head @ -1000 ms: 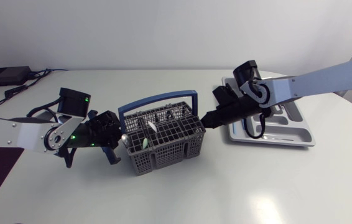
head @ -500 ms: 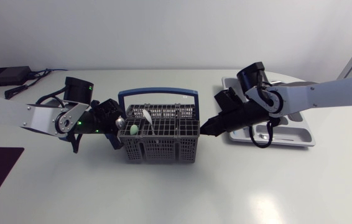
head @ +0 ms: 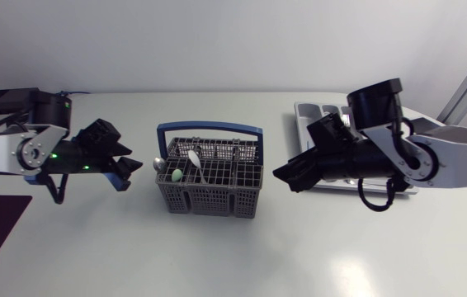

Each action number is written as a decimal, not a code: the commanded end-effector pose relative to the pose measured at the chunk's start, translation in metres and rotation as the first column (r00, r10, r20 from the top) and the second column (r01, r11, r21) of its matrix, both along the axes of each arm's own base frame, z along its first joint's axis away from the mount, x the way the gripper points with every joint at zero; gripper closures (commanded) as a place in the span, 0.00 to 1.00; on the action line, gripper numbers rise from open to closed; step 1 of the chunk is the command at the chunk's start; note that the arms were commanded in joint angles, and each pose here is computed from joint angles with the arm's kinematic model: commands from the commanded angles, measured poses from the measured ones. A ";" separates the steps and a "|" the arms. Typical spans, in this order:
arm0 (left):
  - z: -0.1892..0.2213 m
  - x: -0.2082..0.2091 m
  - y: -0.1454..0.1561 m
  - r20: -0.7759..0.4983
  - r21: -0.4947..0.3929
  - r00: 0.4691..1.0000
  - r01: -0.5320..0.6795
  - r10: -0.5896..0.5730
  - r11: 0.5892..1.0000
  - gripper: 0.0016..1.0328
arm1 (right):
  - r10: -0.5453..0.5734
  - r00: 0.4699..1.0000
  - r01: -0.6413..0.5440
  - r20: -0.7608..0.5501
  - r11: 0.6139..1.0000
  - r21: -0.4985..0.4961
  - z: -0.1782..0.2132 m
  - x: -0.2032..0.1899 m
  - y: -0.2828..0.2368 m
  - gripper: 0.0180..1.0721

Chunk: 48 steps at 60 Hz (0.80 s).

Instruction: Unload the cutlery basket into the drawer organizer.

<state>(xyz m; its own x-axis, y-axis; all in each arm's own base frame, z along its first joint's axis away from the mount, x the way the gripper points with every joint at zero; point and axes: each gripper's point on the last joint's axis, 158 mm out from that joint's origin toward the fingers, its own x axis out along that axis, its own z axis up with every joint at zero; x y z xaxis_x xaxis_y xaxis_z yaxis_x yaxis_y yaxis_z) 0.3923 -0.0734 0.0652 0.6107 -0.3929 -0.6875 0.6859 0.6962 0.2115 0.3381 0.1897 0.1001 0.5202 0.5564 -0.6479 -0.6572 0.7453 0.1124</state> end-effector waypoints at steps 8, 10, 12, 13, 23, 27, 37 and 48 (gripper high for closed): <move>0.060 -0.026 -0.014 -0.086 -0.153 0.996 -0.047 0.034 0.987 0.17 | -0.004 0.999 0.005 0.042 1.000 -0.015 0.013 -0.017 -0.015 0.18; 0.065 -0.030 -0.020 -0.110 -0.170 0.993 -0.049 0.031 0.984 0.17 | -0.009 0.999 0.009 0.043 1.000 -0.011 0.016 -0.018 -0.017 0.18; 0.068 -0.032 -0.024 -0.133 -0.183 0.991 -0.056 0.032 0.981 0.17 | -0.011 0.999 0.011 0.040 1.000 -0.009 0.017 -0.020 -0.018 0.17; 0.070 -0.035 -0.028 -0.148 -0.194 0.989 -0.053 0.024 0.980 0.17 | -0.008 0.999 0.008 0.035 1.000 -0.006 0.017 -0.021 -0.018 0.17; 0.074 -0.040 -0.054 -0.186 -0.224 0.982 -0.036 -0.006 0.974 0.17 | -0.003 1.000 0.003 0.020 1.000 0.014 0.021 -0.027 -0.016 0.17; 0.074 -0.041 -0.061 -0.192 -0.227 0.981 -0.025 -0.020 0.973 0.17 | 0.000 1.000 -0.001 0.021 1.000 0.018 0.024 -0.029 -0.015 0.17; 0.063 -0.040 -0.068 -0.228 -0.228 0.973 -0.022 -0.031 0.973 0.26 | 0.001 1.000 -0.002 0.023 1.000 0.024 0.027 -0.032 -0.013 0.17; 0.056 -0.039 -0.070 -0.258 -0.235 0.966 -0.041 -0.022 0.971 0.46 | 0.001 1.000 -0.002 0.029 1.000 0.026 0.030 -0.032 -0.013 0.17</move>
<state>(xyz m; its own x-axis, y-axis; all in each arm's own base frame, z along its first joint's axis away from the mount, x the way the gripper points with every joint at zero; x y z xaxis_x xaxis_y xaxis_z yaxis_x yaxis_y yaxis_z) 0.3490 -0.1380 0.1188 0.4391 -0.5482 -0.7118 0.6963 0.7083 -0.1160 0.3137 0.1757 0.1375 0.5566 0.5717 -0.6028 -0.6604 0.7447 0.0965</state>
